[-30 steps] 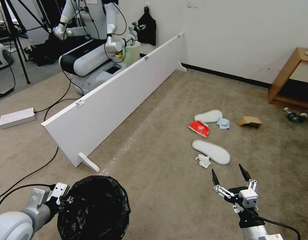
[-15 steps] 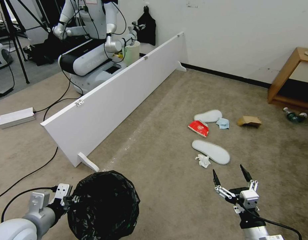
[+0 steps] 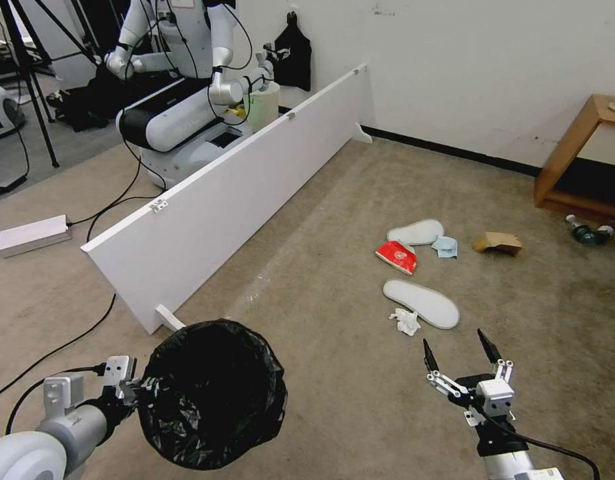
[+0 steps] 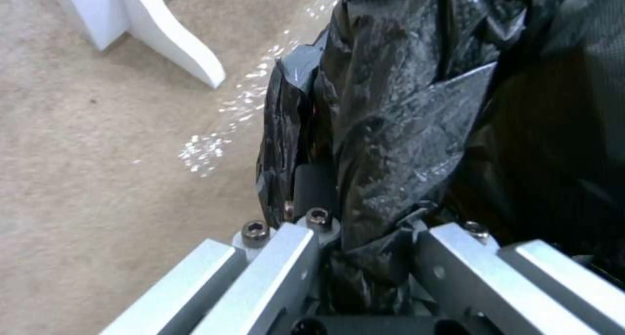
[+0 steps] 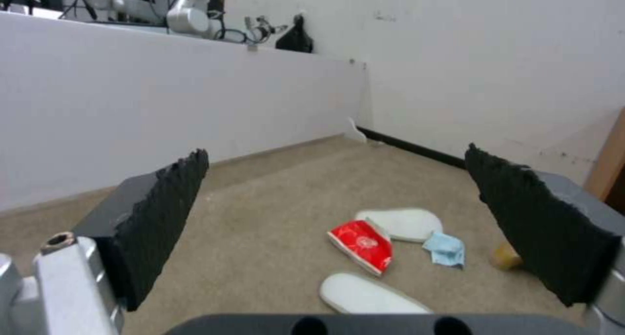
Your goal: Pick up the trash bin, then pick up the garbage from the floor and place it into the trash bin.
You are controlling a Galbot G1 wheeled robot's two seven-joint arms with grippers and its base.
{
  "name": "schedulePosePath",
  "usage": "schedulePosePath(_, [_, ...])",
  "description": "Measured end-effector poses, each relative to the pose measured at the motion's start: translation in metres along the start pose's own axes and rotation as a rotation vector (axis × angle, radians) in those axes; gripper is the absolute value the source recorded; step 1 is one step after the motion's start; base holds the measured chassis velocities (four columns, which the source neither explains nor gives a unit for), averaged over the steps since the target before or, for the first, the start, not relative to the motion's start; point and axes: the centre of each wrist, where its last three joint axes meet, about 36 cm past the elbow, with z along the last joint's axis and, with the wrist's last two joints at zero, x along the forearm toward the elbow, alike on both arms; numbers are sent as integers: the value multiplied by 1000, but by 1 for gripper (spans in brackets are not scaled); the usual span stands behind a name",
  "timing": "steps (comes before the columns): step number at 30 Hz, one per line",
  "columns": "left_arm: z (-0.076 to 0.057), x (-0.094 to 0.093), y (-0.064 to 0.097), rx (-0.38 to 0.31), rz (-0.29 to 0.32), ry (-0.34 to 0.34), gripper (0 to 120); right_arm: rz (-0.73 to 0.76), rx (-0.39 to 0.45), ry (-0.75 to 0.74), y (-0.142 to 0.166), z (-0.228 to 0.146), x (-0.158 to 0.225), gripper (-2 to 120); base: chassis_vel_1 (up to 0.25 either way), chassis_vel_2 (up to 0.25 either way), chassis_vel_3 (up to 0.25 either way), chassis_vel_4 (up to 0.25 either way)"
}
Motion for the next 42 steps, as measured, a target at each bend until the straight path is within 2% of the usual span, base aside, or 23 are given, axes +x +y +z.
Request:
schedulePosePath(6, [0,3,-15,51,11,-33,0,24,14,-15,-7,-10,-2,100,0,0,0,0])
schedulePosePath(9, [-4,5,-24,54,19,-58,0,40,29,-25,-13,-18,-2,100,0,0,0,0])
schedulePosePath(14, [-6,5,-28,53,24,-75,0,53,44,-32,-18,-23,-1,100,0,0,0,0])
schedulePosePath(16, [-13,6,-34,34,28,-118,0,99,77,-46,-31,-35,1,100,0,0,0,0])
schedulePosePath(19, [-18,5,-36,6,18,-158,0,140,95,-58,-45,-47,4,100,0,0,0,0])
schedulePosePath(24, [-21,2,-38,-27,1,-202,0,177,108,-70,-55,-58,6,100,0,0,0,0])
schedulePosePath(33, [-14,-7,-41,-90,25,-250,0,191,141,-58,-61,-65,15,100,0,0,0,0])
schedulePosePath(36, [-13,-7,-41,-97,18,-278,0,190,145,-47,-62,-67,18,100,0,0,0,0])
schedulePosePath(42, [-5,-5,-40,-112,4,-286,0,190,143,-32,-62,-66,22,100,0,0,0,0])
